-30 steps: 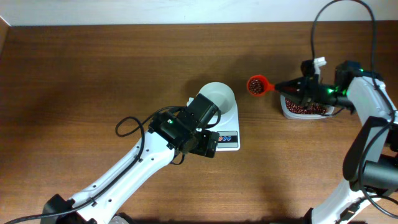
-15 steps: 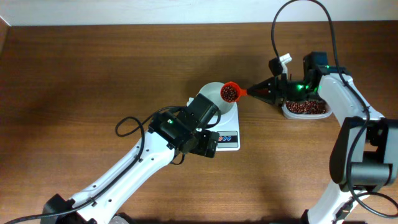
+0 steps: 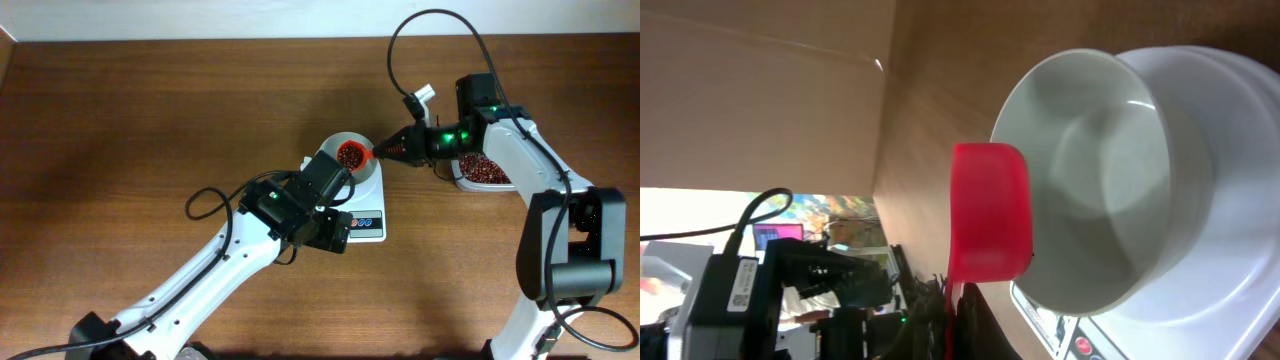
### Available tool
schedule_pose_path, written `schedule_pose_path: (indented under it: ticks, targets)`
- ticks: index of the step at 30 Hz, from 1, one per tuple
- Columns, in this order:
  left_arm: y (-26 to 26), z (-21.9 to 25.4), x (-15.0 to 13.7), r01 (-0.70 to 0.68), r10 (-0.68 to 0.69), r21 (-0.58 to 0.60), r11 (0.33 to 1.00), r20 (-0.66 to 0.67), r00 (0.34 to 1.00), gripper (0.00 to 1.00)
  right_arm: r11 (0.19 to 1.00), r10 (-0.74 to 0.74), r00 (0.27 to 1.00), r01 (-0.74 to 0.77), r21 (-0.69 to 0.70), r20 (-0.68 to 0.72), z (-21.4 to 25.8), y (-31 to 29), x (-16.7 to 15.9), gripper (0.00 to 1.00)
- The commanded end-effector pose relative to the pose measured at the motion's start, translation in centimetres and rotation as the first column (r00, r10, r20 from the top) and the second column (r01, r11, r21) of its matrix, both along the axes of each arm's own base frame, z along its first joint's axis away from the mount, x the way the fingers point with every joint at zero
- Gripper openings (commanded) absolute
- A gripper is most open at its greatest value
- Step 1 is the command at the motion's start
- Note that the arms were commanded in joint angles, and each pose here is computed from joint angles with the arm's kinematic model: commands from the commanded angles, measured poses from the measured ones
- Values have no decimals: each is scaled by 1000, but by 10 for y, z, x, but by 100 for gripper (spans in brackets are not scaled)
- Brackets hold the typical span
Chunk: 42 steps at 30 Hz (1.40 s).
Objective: Scoop item into bowl and weigh 50g on scale
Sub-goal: 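Carry the scoop with the right gripper over the white bowl, then tilt the scoop to pour beans into the white bowl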
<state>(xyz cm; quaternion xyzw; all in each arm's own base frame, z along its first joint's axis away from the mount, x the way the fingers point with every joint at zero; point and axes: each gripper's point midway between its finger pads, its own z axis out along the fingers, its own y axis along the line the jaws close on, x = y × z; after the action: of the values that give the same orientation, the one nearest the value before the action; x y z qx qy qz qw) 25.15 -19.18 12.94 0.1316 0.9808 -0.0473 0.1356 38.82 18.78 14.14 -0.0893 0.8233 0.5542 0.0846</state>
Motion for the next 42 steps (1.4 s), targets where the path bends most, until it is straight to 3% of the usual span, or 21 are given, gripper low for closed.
schedule_pose_path:
  ticks: [1,12,16,31,36,42]
  targets:
    - [2,0,-1,-10,10,5,1000,7,1000,99,999,14,1000,-13,-33,14,-11,6,0,4]
    - [2,0,-1,-10,10,5,1000,7,1000,99,997,9,996,-2,-81,92,6,8,13,4]
    - [2,0,-1,-10,10,5,1000,7,1000,99,981,-12,994,34,-192,112,9,-1,15,4]
    - [2,0,-1,-10,10,5,1000,6,1000,99,921,121,958,-11,-391,259,35,18,18,4]
    - [2,0,-1,-10,10,5,1000,7,1000,99,855,221,933,-44,-517,285,28,16,11,4]
    - [2,0,-1,-10,10,5,1000,7,1000,99,821,286,904,-61,-568,317,25,23,9,4]
